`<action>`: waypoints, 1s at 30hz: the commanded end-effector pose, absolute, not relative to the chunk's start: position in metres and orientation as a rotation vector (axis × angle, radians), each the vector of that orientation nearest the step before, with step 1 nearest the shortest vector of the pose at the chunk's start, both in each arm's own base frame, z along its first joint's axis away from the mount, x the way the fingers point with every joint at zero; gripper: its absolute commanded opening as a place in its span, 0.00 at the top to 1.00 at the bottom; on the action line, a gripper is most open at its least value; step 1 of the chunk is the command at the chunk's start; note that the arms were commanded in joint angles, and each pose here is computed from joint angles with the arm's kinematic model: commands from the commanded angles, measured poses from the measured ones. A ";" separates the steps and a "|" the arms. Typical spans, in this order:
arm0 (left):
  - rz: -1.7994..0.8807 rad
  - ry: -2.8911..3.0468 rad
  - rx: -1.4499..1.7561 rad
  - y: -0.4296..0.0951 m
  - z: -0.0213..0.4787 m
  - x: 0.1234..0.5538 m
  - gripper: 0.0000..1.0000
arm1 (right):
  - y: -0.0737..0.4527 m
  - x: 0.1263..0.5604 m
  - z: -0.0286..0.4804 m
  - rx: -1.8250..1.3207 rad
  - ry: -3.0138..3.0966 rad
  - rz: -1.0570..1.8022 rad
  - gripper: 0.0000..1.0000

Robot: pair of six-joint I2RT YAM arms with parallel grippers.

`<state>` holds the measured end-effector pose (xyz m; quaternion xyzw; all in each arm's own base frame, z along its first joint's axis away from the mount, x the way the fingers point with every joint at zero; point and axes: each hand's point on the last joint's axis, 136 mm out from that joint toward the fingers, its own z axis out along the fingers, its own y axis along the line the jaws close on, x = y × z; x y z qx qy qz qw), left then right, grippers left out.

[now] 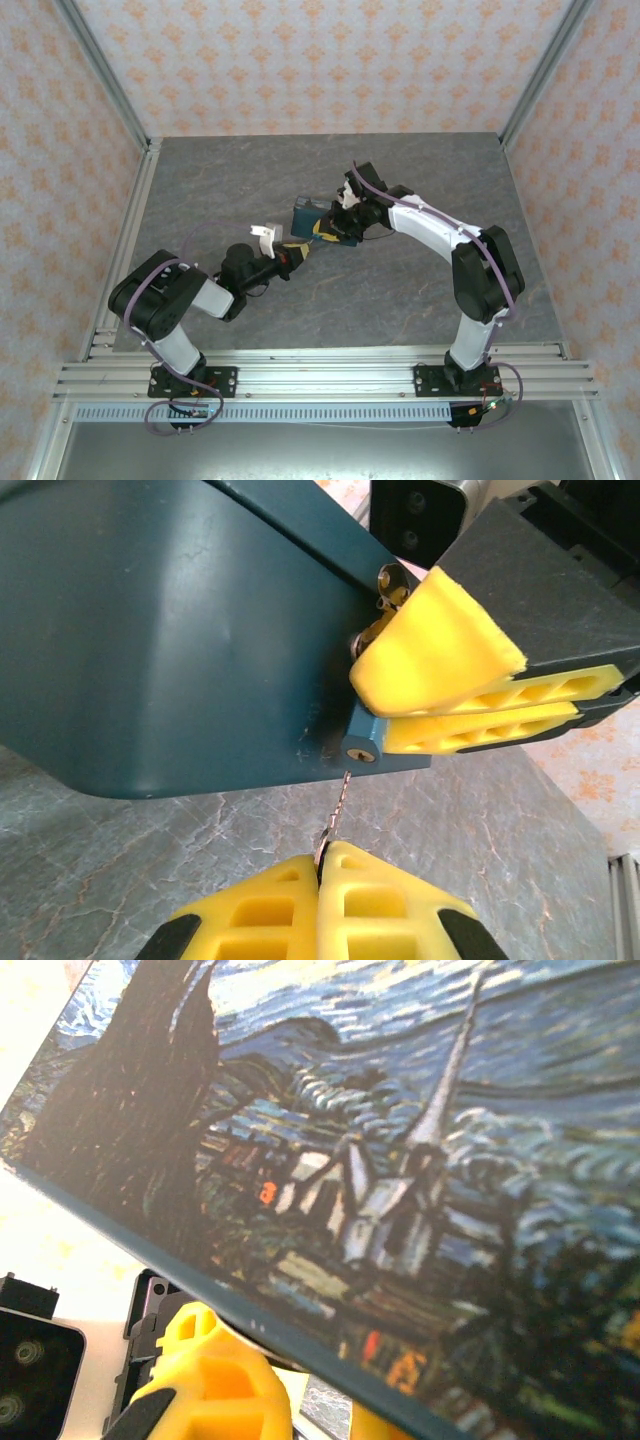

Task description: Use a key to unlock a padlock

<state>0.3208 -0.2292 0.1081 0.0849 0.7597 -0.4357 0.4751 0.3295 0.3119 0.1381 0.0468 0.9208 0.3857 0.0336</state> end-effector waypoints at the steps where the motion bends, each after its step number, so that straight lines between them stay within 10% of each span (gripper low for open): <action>1: -1.117 1.785 0.232 -0.235 0.128 0.326 1.00 | 0.318 0.331 0.172 0.072 2.747 1.258 1.00; 30: -1.129 1.784 0.213 -0.238 0.128 0.337 1.00 | 0.318 0.327 0.168 0.092 2.749 1.285 1.00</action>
